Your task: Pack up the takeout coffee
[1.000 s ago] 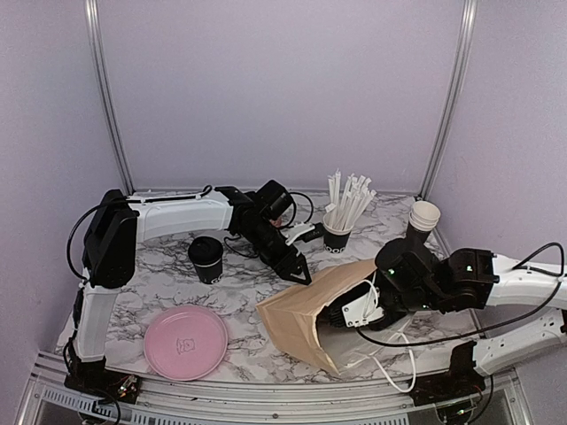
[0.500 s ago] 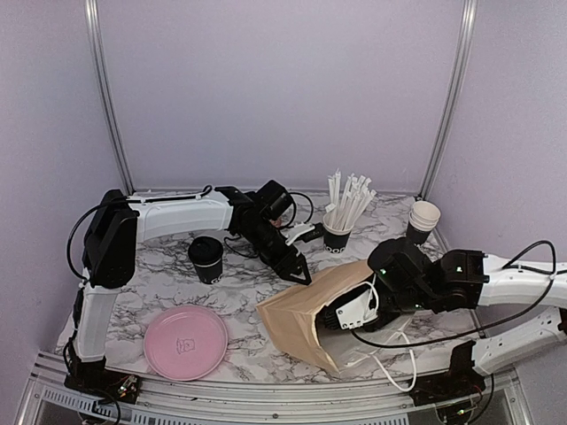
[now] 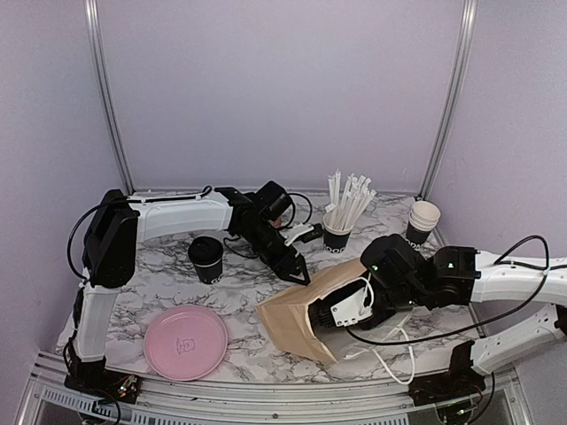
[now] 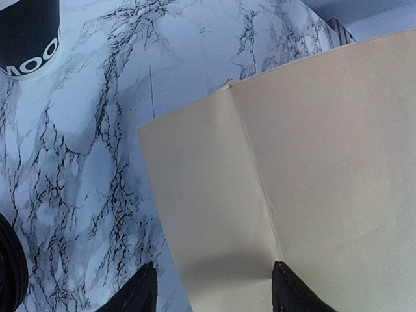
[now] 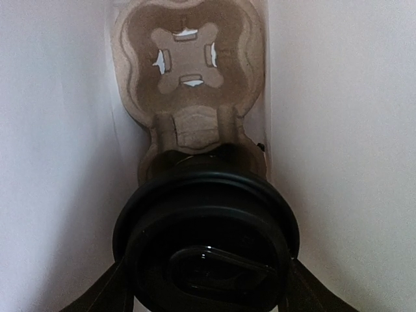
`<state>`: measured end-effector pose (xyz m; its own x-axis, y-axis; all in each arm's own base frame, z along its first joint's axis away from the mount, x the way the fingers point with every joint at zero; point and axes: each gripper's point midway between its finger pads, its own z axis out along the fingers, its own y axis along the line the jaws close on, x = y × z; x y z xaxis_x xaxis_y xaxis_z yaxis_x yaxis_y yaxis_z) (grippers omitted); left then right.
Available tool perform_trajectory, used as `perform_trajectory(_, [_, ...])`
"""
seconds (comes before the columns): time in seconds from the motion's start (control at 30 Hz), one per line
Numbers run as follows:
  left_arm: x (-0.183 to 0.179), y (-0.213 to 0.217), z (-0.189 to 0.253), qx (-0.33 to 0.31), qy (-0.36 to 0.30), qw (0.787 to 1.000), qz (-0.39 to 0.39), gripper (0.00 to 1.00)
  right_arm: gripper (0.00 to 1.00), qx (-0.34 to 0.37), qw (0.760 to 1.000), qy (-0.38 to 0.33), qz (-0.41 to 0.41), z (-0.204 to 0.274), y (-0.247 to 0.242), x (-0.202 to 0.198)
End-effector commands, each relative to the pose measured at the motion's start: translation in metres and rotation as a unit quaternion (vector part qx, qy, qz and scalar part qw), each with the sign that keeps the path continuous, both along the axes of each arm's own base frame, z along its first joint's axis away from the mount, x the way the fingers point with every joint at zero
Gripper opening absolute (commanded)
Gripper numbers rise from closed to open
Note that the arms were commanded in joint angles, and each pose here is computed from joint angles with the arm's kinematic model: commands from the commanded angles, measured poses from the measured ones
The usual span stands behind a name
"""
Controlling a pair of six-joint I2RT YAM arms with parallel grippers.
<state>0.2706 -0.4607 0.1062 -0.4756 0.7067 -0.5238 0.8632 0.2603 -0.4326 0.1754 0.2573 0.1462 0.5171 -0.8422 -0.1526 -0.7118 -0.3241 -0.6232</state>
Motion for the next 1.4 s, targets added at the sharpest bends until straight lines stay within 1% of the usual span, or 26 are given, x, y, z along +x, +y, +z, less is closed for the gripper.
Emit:
perform_trajectory(0.0, [0.004,0.012,-0.003,0.011,0.001,1.000,0.015,0.61,0.29,-0.025,0.998,0.048,0.011,-0.008,-0.001,-0.010])
perform_trajectory(0.1, [0.012,0.024,0.016,0.004,-0.011,0.999,0.032,0.61,0.29,-0.039,0.997,0.066,0.015,-0.011,-0.002,-0.014])
perform_trajectory(0.23, [0.019,0.044,0.037,0.005,-0.046,0.998,0.053,0.62,0.29,-0.061,0.993,0.094,0.026,-0.011,-0.001,-0.021])
perform_trajectory(0.5, [0.026,0.087,0.056,0.025,-0.086,0.991,0.101,0.63,0.28,-0.099,0.977,0.182,0.053,-0.007,-0.003,-0.047])
perform_trajectory(0.67, [0.026,0.103,0.062,0.032,-0.098,0.987,0.120,0.63,0.27,-0.131,0.965,0.220,0.063,-0.006,-0.009,-0.058])
perform_trajectory(0.9, [0.022,0.111,0.064,0.034,-0.098,0.985,0.136,0.63,0.25,-0.187,0.934,0.299,0.058,-0.008,-0.019,-0.076])
perform_trajectory(1.13, [0.021,0.113,0.069,0.027,-0.101,0.984,0.142,0.63,0.26,-0.210,0.918,0.335,0.033,-0.014,-0.012,-0.073])
perform_trajectory(1.27, [0.021,0.112,0.070,0.026,-0.100,0.984,0.142,0.64,0.26,-0.229,0.906,0.354,0.031,-0.028,-0.012,-0.072])
perform_trajectory(1.37, [0.019,0.110,0.069,0.021,-0.096,0.986,0.138,0.64,0.26,-0.253,0.901,0.350,0.030,-0.040,-0.020,-0.060])
